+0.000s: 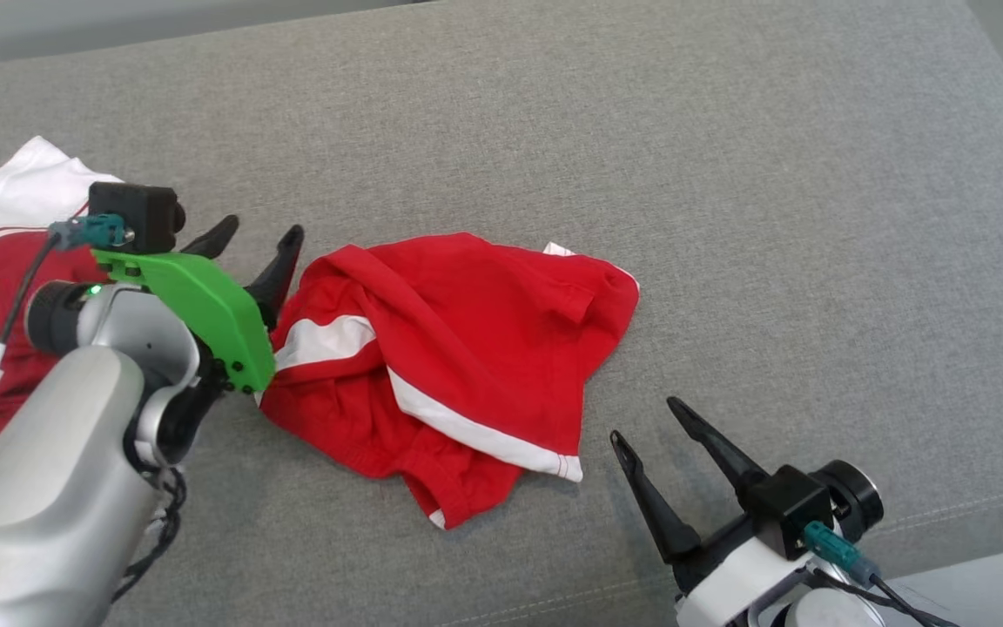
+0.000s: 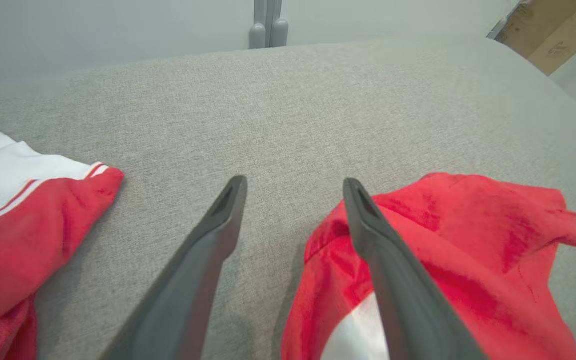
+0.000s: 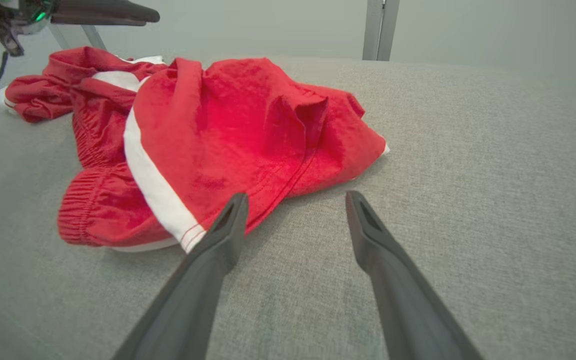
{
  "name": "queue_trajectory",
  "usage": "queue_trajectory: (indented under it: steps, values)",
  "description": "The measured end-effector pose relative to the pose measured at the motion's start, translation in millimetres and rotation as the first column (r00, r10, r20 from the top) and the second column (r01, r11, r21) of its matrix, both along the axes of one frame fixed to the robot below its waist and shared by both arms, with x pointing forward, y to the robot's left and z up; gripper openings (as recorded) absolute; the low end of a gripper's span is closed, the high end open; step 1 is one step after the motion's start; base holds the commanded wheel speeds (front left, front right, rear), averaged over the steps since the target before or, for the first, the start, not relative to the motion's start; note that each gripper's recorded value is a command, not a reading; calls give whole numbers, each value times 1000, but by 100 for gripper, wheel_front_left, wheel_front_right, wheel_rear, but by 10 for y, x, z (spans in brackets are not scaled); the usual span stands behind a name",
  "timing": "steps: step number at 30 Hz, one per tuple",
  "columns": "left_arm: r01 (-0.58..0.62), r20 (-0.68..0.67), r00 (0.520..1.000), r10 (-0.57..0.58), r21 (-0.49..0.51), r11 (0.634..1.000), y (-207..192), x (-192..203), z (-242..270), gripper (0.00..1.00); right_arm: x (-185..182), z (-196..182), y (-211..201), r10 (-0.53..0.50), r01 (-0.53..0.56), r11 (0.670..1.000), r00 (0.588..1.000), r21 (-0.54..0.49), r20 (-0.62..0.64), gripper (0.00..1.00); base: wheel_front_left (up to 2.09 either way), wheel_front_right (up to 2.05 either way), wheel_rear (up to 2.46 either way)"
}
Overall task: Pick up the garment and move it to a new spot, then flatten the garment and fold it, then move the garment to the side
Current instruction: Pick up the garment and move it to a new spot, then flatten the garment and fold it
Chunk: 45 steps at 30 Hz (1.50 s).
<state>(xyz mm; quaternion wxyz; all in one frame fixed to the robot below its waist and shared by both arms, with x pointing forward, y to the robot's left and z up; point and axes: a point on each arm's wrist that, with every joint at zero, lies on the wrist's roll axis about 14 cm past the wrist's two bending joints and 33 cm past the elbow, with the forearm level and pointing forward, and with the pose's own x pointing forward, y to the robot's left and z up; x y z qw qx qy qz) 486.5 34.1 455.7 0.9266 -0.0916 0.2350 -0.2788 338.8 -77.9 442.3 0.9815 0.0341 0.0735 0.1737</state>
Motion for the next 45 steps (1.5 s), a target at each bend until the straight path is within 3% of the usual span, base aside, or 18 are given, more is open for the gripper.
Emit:
queue_trajectory:
  steps: [5,18,27,28,30,31,32,33,34,35,36,37,45]
  values:
    - [-71,-21,997,69,-133,989,-76,-240,31,100,-150,-243,139,68,-69,998,994,-11,-80,100,0,0,0]
    - [-209,-77,977,197,-203,957,157,-632,-104,100,-256,-443,476,198,-199,980,969,8,-145,97,0,0,0]
    - [-251,-49,968,246,-182,951,375,-687,-85,100,-227,-361,679,260,-258,966,959,27,-116,82,0,0,0]
    - [-249,-42,968,246,-189,950,366,-684,-62,100,-224,-355,682,260,-259,965,959,29,-114,71,0,0,0]
    - [-245,-38,970,242,-193,950,352,-684,-45,100,-221,-349,682,260,-258,966,959,29,-112,61,0,0,0]
    - [-244,-37,970,241,-193,950,348,-687,-42,100,-224,-351,681,259,-257,966,959,30,-113,64,0,0,0]
    - [-245,-42,970,241,-193,950,342,-707,-53,100,-232,-353,681,259,-257,966,959,29,-114,76,0,0,0]
    - [-245,-42,970,241,-193,950,342,-707,-53,100,-232,-353,681,259,-257,966,959,29,-114,76,0,0,0]
    - [-247,-46,969,242,-191,950,342,-721,-68,100,-235,-352,681,258,-257,966,959,30,-114,67,0,0,0]
    - [-248,-51,969,243,-189,950,340,-739,-82,100,-238,-349,679,256,-254,967,960,33,-115,47,0,0,0]
    - [-247,-51,969,242,-190,950,340,-745,-80,100,-247,-358,677,254,-252,967,960,35,-119,16,0,0,0]
    - [-248,-50,969,243,-190,950,346,-746,-77,100,-253,-361,676,254,-252,967,960,35,-120,0,0,0,0]
    - [-261,-43,965,258,-228,938,356,-732,-6,100,-99,-252,475,163,-156,985,982,76,-97,0,0,0,0]
